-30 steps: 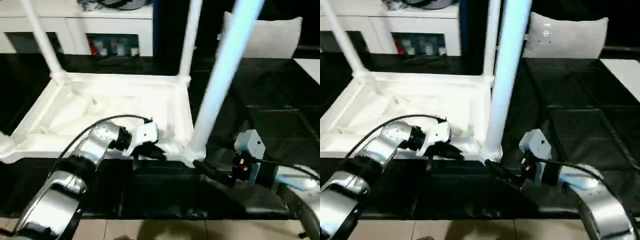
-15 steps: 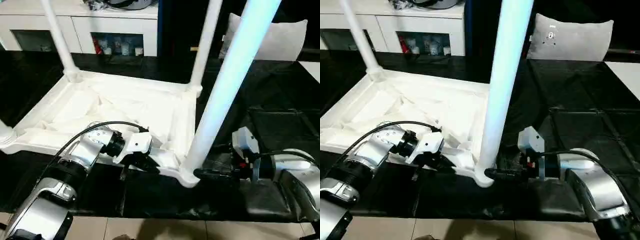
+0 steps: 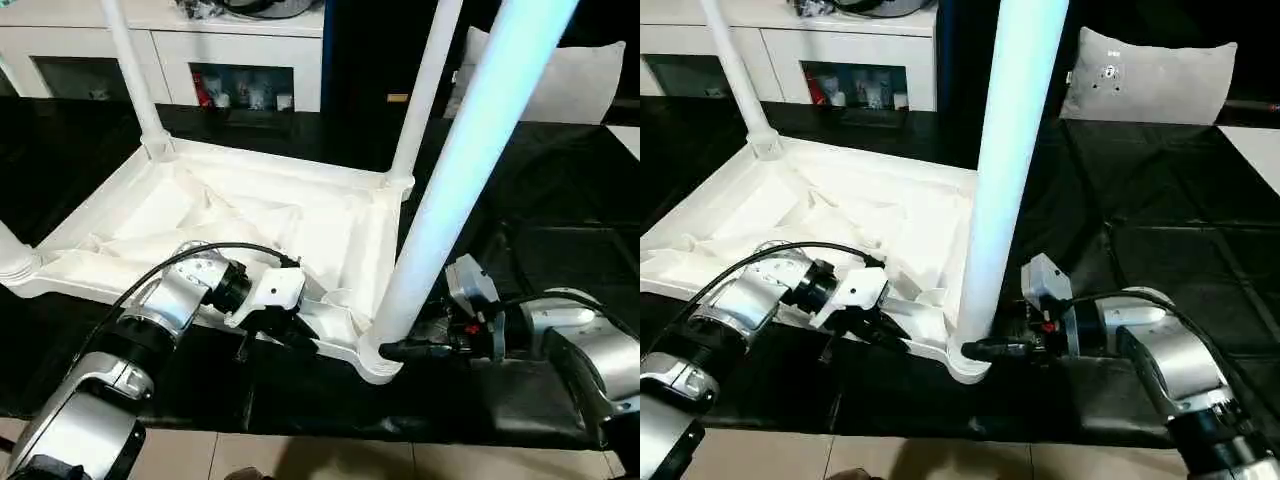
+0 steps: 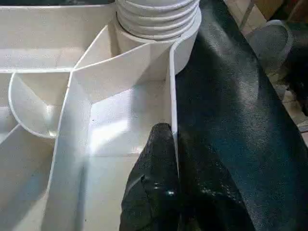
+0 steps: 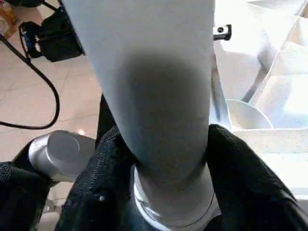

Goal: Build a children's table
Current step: Rotate leg to tighten

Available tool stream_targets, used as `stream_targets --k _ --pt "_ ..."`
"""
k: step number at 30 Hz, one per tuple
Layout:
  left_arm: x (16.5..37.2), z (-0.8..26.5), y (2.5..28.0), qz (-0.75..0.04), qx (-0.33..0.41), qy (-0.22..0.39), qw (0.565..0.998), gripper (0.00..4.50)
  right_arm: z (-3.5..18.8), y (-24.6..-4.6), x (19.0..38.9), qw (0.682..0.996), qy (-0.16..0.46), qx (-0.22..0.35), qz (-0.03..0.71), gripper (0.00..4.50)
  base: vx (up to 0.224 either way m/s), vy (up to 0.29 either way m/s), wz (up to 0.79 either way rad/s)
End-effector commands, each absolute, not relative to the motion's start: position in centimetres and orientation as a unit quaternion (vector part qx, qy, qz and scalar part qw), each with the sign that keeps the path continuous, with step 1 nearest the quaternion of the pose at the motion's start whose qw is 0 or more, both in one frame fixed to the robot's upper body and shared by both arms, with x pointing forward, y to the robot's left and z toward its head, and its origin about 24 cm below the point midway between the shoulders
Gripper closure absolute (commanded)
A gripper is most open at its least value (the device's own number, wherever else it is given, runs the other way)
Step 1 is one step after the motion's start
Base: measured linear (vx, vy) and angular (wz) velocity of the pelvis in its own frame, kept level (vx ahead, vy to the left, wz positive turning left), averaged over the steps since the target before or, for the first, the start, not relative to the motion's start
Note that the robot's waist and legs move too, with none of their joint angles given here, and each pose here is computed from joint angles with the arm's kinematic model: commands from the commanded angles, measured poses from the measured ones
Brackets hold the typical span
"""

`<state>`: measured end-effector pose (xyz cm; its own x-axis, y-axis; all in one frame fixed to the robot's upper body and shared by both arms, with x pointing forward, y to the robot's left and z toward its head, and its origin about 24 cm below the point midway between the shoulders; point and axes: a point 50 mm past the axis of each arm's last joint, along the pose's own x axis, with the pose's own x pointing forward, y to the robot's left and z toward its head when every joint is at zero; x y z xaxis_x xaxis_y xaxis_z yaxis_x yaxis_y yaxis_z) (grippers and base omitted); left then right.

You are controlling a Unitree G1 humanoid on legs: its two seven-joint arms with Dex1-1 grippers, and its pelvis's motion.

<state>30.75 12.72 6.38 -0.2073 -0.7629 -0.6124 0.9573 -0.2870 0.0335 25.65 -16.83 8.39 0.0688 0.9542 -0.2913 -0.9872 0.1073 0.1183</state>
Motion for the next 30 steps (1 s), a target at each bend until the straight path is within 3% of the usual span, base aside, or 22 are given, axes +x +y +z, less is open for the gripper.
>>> stream_targets --k 1,5,8,9,12,14,15,19,21,26,30 --pt "30.4 5.9 12.5 -0.770 0.282 0.203 0.536 4.50 8.4 -16.3 25.3 0.708 0.154 -0.049 0.687 2.48 0.000 0.000 0.00" --pt "30.4 6.1 12.4 -0.768 0.256 0.204 0.550 4.50 8.3 -16.2 24.9 0.707 0.160 -0.030 0.688 2.54 0.000 0.000 0.00" --pt "30.4 6.0 12.3 -0.762 0.245 0.207 0.562 4.50 8.1 -15.9 24.5 0.720 0.165 -0.005 0.674 2.55 0.000 0.000 0.00" --pt "30.6 5.9 12.0 -0.745 0.245 0.207 0.584 4.50 7.8 -15.3 24.4 0.741 0.173 0.012 0.649 2.55 0.000 0.000 0.00" --pt "30.9 5.8 11.7 -0.729 0.237 0.211 0.607 4.50 7.4 -14.8 24.3 0.754 0.180 0.012 0.631 2.55 0.000 0.000 0.00" --pt "31.4 6.1 10.4 -0.693 0.206 0.213 0.658 4.50 6.8 -12.9 25.0 0.802 0.169 0.033 0.572 2.55 0.000 0.000 0.00" --pt "31.4 6.1 10.4 -0.693 0.206 0.213 0.658 4.50 6.8 -12.9 25.0 0.802 0.169 0.033 0.572 2.55 0.000 0.000 0.00" --pt "32.2 6.5 8.0 -0.634 0.168 0.208 0.726 4.50 5.9 -10.8 26.6 0.862 0.169 0.028 0.476 2.55 0.000 0.000 0.00" --pt "32.4 6.6 7.4 -0.621 0.164 0.207 0.738 4.50 5.7 -10.4 27.2 0.877 0.172 0.036 0.447 2.56 0.000 0.000 0.00" --pt "33.7 7.0 5.0 -0.543 0.165 0.193 0.800 4.50 4.9 -9.3 29.7 0.936 0.185 0.047 0.295 2.57 0.000 0.000 0.00" --pt "34.0 7.3 4.1 -0.514 0.175 0.183 0.820 4.50 4.9 -8.8 30.3 0.948 0.186 0.091 0.239 2.57 0.000 0.000 0.00"
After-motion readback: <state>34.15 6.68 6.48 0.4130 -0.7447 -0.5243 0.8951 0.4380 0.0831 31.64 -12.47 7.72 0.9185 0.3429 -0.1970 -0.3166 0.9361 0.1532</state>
